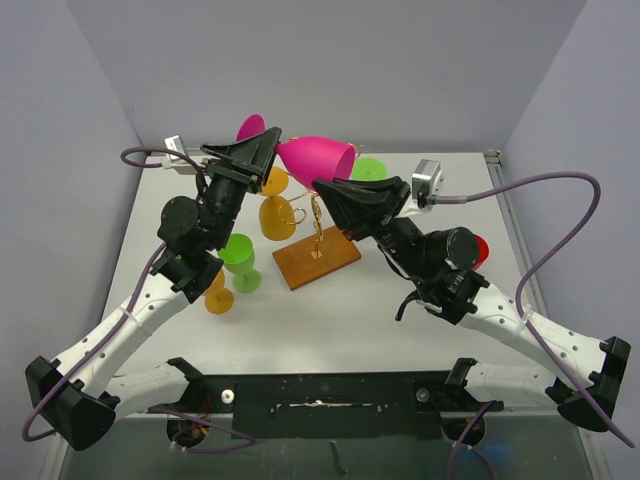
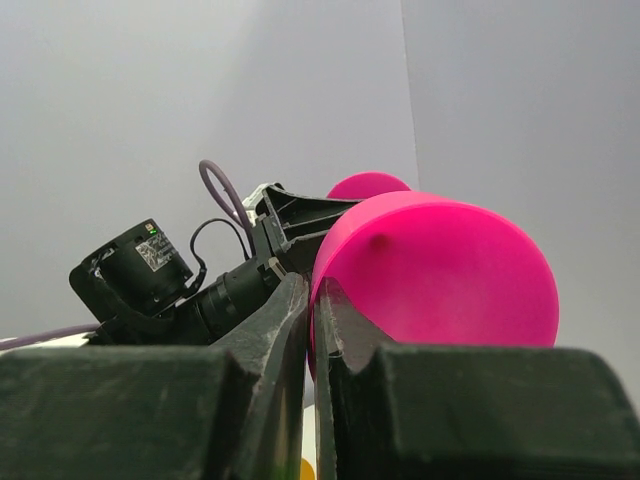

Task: Place the wine glass upside down on the wine glass rack

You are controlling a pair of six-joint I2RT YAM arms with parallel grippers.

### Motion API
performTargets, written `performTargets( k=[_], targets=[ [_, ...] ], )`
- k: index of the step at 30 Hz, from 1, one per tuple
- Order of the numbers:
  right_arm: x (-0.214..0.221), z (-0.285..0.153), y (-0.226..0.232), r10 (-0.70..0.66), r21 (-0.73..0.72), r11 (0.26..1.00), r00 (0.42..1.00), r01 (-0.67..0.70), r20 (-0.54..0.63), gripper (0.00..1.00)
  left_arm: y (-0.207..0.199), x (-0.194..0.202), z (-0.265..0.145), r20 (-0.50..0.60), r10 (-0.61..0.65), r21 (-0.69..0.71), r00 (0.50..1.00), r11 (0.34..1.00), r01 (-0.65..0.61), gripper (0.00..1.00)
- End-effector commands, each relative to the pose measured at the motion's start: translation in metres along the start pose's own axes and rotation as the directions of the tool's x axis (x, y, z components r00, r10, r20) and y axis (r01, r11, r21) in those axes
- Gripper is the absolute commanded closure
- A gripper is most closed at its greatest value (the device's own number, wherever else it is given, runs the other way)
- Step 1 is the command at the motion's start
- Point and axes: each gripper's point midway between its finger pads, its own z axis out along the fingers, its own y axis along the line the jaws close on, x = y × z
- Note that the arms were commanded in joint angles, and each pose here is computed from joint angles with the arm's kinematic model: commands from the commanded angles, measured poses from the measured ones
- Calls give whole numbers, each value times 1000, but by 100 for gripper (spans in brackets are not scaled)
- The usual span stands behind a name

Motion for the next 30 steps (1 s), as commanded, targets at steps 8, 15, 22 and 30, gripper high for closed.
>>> performTargets(
  k=[8,15,22,30],
  targets=[
    [-19,-3,-4,9,28,1000,997,-11,80,97,-57,-19,-14,27,-98,199,995,976,91,94],
    [-18,7,-19,-36,105,994,995,26,97,97,-59,-20,-18,27,-98,206,995,974,91,50],
    [-25,18,-33,-68,179,983,986,40,154,98,-57,-19,-25,18,-99,215,995,972,93,37],
    [-34,21,-18,-56,96,995,981,39,184,98,-54,-19,-24,17,-86,196,996,977,81,36]
  ],
)
